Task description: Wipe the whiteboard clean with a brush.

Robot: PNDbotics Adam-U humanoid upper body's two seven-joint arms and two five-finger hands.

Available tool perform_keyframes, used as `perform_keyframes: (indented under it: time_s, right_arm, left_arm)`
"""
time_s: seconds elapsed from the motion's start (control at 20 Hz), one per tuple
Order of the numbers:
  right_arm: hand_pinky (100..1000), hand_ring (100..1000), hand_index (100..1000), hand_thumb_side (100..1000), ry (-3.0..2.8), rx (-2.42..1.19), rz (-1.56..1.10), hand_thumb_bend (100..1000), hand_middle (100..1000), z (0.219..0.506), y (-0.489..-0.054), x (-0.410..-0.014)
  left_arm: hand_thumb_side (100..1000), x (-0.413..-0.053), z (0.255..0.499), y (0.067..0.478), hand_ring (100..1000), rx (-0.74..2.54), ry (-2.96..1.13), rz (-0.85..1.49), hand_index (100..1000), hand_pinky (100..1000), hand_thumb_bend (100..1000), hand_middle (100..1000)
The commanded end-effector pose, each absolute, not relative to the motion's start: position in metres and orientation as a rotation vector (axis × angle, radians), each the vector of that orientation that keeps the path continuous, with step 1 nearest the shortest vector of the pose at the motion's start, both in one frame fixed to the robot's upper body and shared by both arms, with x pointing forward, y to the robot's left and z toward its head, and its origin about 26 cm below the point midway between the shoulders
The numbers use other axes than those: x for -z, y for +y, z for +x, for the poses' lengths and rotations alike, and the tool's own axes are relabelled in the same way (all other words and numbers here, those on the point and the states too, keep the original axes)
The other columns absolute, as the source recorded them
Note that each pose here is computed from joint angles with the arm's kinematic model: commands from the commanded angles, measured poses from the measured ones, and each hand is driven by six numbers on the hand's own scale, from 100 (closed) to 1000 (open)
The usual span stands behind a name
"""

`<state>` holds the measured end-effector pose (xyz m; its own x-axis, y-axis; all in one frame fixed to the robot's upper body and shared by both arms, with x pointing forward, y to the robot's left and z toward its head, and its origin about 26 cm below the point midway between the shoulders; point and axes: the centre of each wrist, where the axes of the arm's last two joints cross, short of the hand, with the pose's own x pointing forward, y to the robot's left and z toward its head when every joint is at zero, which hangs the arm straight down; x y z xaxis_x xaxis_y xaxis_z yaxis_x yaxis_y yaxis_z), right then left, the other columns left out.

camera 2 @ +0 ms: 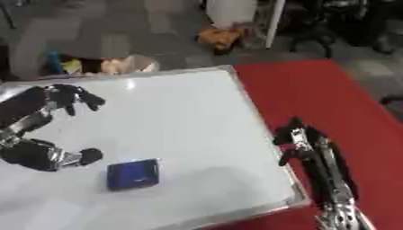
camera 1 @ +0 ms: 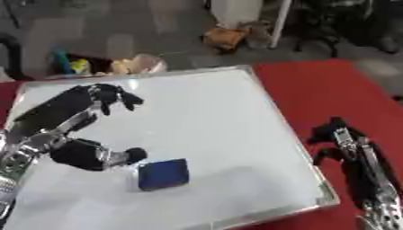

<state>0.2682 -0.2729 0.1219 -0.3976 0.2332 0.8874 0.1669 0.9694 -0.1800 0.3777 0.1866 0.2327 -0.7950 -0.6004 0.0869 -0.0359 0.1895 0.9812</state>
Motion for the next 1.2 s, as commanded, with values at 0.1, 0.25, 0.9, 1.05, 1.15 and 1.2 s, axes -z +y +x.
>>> perform_keyframes:
  time_s: [0.1,0.25,0.9,1.05,1.15,1.2]
  right_arm:
    - [313,584,600,839,-2.019,-0.088,-0.283,100,493,0.267,-0.274,-0.130]
    - [313,584,600,840,-2.018,-0.089,-0.279,100,493,0.267,-0.273,-0.130]
    - [314,585,600,840,-2.018,-0.089,-0.274,100,493,0.267,-0.272,-0.130]
    - [314,585,600,840,-2.019,-0.090,-0.272,100,493,0.267,-0.272,-0.130]
    - [314,585,600,840,-2.020,-0.090,-0.272,100,493,0.268,-0.272,-0.130]
    - [314,585,600,841,-2.020,-0.091,-0.271,100,493,0.268,-0.272,-0.130]
  left_arm:
    - [736,-0.240,0.380,0.182,814,1.655,-2.035,0.615,848,567,585,650]
    - [733,-0.239,0.382,0.180,814,1.656,-2.033,0.612,847,565,584,648]
    - [707,-0.233,0.392,0.172,812,1.665,-2.006,0.591,836,555,625,644]
    - [701,-0.229,0.394,0.170,815,1.675,-1.989,0.574,835,553,632,644]
    - [694,-0.226,0.396,0.169,816,1.678,-1.979,0.565,833,552,637,643]
    - [689,-0.225,0.397,0.168,815,1.678,-1.975,0.563,832,552,642,642]
